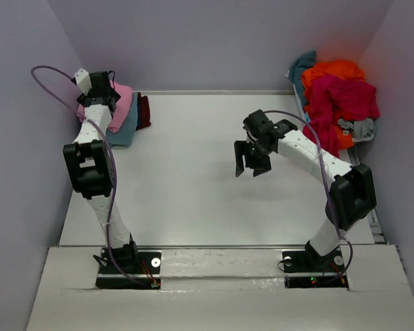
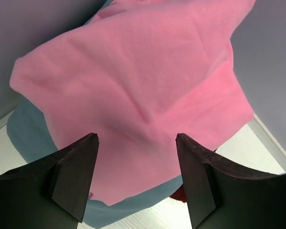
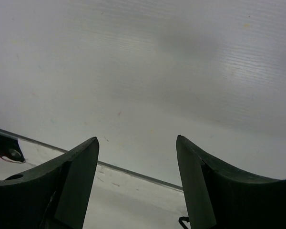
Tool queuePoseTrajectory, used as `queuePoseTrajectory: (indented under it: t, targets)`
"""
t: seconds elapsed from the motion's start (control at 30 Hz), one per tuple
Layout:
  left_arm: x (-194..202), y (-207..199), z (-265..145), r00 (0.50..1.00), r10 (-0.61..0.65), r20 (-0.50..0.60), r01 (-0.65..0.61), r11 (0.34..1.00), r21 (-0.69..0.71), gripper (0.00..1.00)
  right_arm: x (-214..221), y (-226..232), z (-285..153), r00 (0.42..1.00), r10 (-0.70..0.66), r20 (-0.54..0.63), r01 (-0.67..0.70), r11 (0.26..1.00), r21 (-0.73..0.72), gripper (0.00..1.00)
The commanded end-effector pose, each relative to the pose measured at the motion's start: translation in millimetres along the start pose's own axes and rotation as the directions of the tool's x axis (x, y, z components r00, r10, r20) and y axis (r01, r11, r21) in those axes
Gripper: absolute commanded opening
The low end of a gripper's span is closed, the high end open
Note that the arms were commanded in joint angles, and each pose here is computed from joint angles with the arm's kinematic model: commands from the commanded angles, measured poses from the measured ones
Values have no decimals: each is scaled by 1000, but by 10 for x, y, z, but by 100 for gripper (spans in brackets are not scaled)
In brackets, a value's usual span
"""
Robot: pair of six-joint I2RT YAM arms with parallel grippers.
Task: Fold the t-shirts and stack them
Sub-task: Neatly place the folded tshirt to the corner
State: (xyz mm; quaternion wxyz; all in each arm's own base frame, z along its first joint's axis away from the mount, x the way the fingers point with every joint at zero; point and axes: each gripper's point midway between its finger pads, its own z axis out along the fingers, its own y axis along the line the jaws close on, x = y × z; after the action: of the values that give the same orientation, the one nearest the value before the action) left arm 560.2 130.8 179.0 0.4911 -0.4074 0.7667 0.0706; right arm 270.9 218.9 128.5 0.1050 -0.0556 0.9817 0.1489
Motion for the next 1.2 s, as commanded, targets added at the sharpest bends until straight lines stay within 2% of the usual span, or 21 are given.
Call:
queuePoseTrajectory:
  t: [0.0,0.17,0.23,0.33,0.47,0.5,0.57,0.6,0.67,0.7,0.8,0.9,1.17]
  targets:
    - [-584,-210,-296,989,-2,149,-11,996,85,78,-218,90,-235,994,3,110,-4,1000,4,72]
    - [-599,-428,-267,992,31,124,-52,985,167,80,-281,36,-269,991,21,133,-28,999,47,72]
    - [-614,-523,-346,993,34,113,-56,979,196,80,-328,18,-312,988,24,153,-34,997,65,72]
    - [-398,-881,-651,990,114,87,-135,949,286,80,-424,33,-390,980,31,194,-46,997,70,73]
    - [-28,-1052,-921,976,218,2,-206,919,335,80,-556,36,-435,968,38,246,-60,995,81,74]
    - [238,-1124,-1052,962,268,-47,-235,906,353,80,-603,48,-463,964,42,261,-65,995,81,75]
    - [497,-1199,-1290,943,322,-84,-266,880,393,81,-683,69,-455,960,41,278,-66,995,81,76]
    - [834,-1243,-1434,919,377,-117,-299,858,417,81,-713,82,-465,958,41,284,-66,995,79,79]
    - [1016,-1232,-1654,907,401,-131,-311,845,434,81,-765,71,-426,958,40,285,-70,993,96,79]
    - [1255,-1132,-1681,886,430,-172,-324,841,434,81,-809,90,-447,954,37,297,-67,993,93,80]
    - [1626,-1038,-1885,858,455,-237,-308,827,471,82,-873,40,-432,949,27,313,-70,989,127,84]
    - [1811,-965,-2075,843,480,-242,-319,810,493,82,-906,35,-396,947,20,320,-65,989,131,88]
    - [1814,-803,-2216,836,505,-212,-364,802,474,82,-876,9,-239,949,40,312,-84,988,127,89]
